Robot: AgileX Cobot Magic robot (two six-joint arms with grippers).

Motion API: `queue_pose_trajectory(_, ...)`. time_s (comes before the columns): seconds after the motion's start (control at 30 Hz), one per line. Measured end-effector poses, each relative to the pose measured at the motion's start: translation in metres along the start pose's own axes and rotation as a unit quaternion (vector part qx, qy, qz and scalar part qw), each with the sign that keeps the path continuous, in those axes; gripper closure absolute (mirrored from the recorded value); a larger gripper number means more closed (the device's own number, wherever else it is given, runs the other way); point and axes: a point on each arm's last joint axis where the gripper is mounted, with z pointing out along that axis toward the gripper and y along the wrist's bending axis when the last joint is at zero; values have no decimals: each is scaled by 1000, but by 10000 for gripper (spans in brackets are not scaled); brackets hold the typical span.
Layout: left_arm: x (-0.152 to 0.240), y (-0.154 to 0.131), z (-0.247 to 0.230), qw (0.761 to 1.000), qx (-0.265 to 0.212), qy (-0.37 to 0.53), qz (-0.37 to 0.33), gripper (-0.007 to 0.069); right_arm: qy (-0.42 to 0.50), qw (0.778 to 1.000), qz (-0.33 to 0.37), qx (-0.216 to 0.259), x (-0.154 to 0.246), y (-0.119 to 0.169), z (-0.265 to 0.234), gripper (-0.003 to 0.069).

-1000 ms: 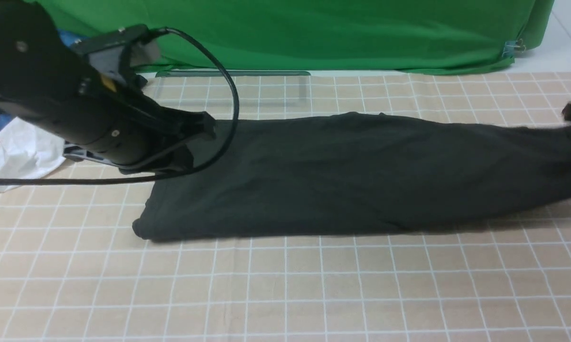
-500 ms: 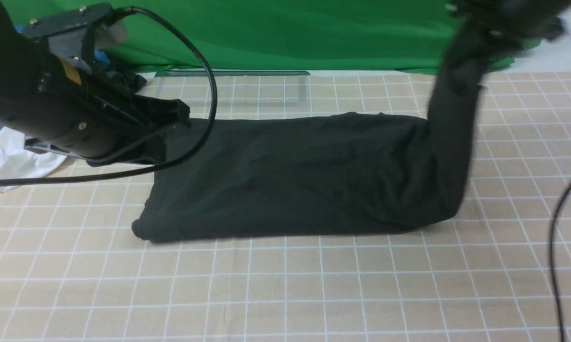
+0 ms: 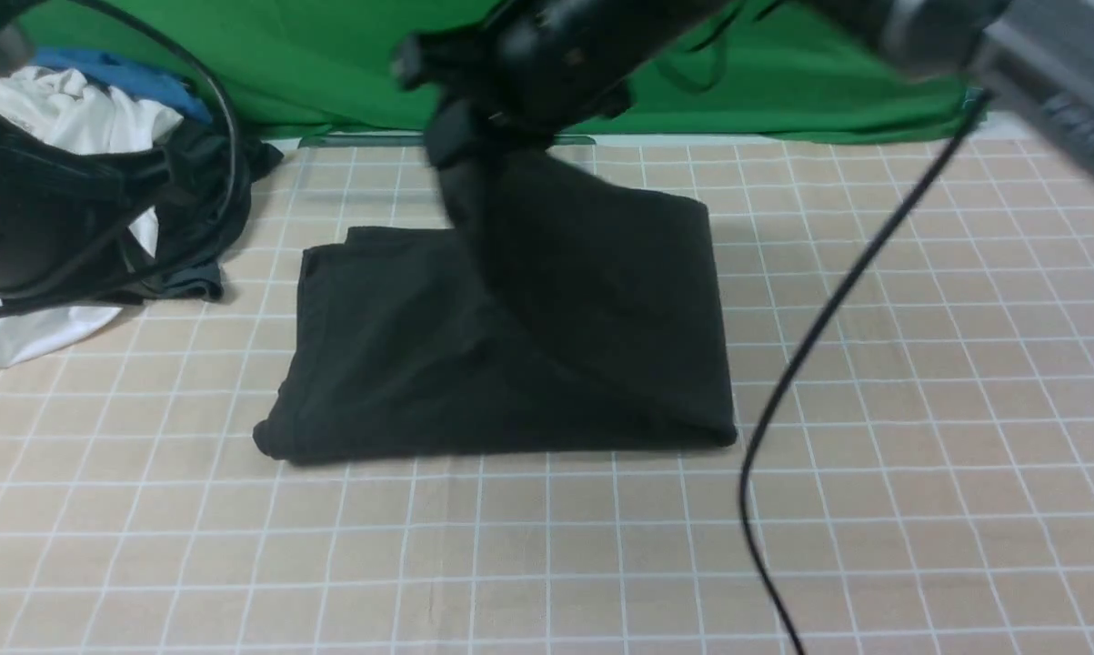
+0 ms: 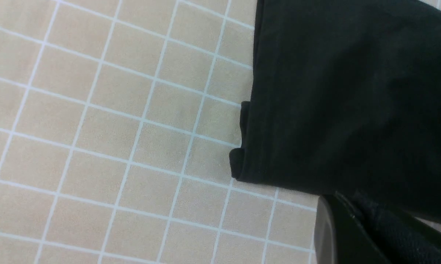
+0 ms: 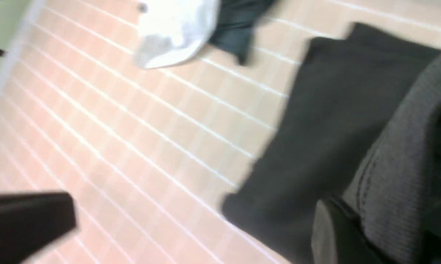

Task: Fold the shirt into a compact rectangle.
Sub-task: 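Fold the right end of the dark garment over onto its left end with the right gripper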

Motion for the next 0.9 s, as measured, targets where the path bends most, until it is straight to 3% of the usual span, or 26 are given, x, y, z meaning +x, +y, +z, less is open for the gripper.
queue_pose_trajectory(0.37,0,-2,0,1000,10,3,3,573,-26,999,14,-31,29,13,89,547)
queue_pose_trajectory(0.5,0,-2,0,1000,10,3,3,573,-55,998,22,-33,33,10,110,486)
queue_pose_trajectory(0.6,0,-2,0,1000,10,3,3,573,-66,996,44,-38,40,6,129,347)
queue_pose_trajectory(0.7,0,-2,0,1000,10,3,3,573,-59,996,47,-38,43,5,133,286)
queue_pose_trajectory(0.9,1,-2,0,1000,11,3,2,573,-23,999,9,-32,34,-2,111,286)
